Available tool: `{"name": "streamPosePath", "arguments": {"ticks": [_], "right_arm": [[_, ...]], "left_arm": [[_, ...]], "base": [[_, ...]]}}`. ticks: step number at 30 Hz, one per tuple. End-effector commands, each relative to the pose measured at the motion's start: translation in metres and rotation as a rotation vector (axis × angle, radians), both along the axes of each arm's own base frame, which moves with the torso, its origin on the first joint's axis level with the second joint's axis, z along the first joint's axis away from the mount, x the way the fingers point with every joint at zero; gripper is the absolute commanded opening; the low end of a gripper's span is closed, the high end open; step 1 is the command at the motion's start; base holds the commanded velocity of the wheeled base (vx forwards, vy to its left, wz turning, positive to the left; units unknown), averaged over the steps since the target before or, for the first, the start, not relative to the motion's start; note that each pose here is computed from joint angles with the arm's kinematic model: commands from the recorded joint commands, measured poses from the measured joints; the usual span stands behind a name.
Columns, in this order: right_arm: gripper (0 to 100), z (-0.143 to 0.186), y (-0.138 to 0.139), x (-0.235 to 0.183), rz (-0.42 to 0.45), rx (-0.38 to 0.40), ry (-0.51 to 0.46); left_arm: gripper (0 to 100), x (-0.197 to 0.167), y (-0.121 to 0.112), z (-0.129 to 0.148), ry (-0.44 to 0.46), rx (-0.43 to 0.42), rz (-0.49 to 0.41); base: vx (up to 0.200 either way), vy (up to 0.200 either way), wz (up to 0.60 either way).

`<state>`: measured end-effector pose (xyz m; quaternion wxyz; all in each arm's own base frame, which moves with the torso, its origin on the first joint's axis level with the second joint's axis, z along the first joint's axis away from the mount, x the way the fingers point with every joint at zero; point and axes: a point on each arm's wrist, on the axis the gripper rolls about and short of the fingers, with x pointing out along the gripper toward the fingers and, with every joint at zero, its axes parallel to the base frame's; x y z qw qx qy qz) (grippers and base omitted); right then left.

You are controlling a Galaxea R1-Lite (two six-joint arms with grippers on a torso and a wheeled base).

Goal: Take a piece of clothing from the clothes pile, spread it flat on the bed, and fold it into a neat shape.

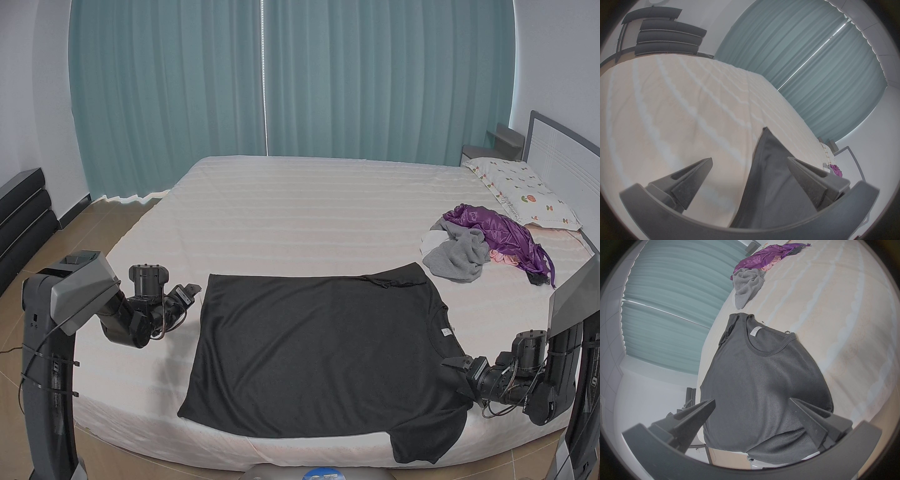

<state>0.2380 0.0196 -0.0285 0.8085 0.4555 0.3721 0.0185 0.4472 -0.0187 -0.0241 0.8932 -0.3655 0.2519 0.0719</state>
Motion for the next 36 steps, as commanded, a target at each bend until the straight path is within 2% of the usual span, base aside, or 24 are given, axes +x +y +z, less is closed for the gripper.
{"name": "streamPosePath", "arguments": {"ticks": [1, 5, 9, 15, 21, 33, 36], "right_arm": [[100, 0.002, 0.0, 0.001, 0.003, 0.003, -0.015], [100, 0.002, 0.0, 0.001, 0.003, 0.003, -0.015], [100, 0.002, 0.0, 0.001, 0.001, 0.003, -0.015], [100, 0.002, 0.0, 0.001, 0.001, 0.003, -0.015], [100, 0.002, 0.0, 0.001, 0.003, 0.003, -0.015], [100, 0.002, 0.0, 0.001, 0.003, 0.003, -0.015], [100, 0.002, 0.0, 0.001, 0.003, 0.003, -0.015]], "left_arm": [[100, -0.072, 0.001, 0.037, -0.013, -0.045, -0.04], [100, -0.1, 0.002, 0.031, 0.011, -0.057, -0.064], [100, -0.113, 0.002, 0.025, 0.006, -0.061, -0.071], [100, -0.116, 0.001, 0.024, 0.002, -0.065, -0.075], [100, -0.118, -0.001, 0.026, 0.005, -0.122, -0.084], [100, -0.125, -0.009, 0.027, 0.019, -0.126, -0.107], [100, -0.131, -0.009, 0.031, 0.021, -0.125, -0.105]], "base": [[-0.2, 0.0, 0.0], [-0.2, 0.0, 0.0], [-0.2, 0.0, 0.0], [0.0, 0.0, 0.0], [0.0, 0.0, 0.0], [0.0, -0.2, 0.0], [0.0, 0.0, 0.0]]}}
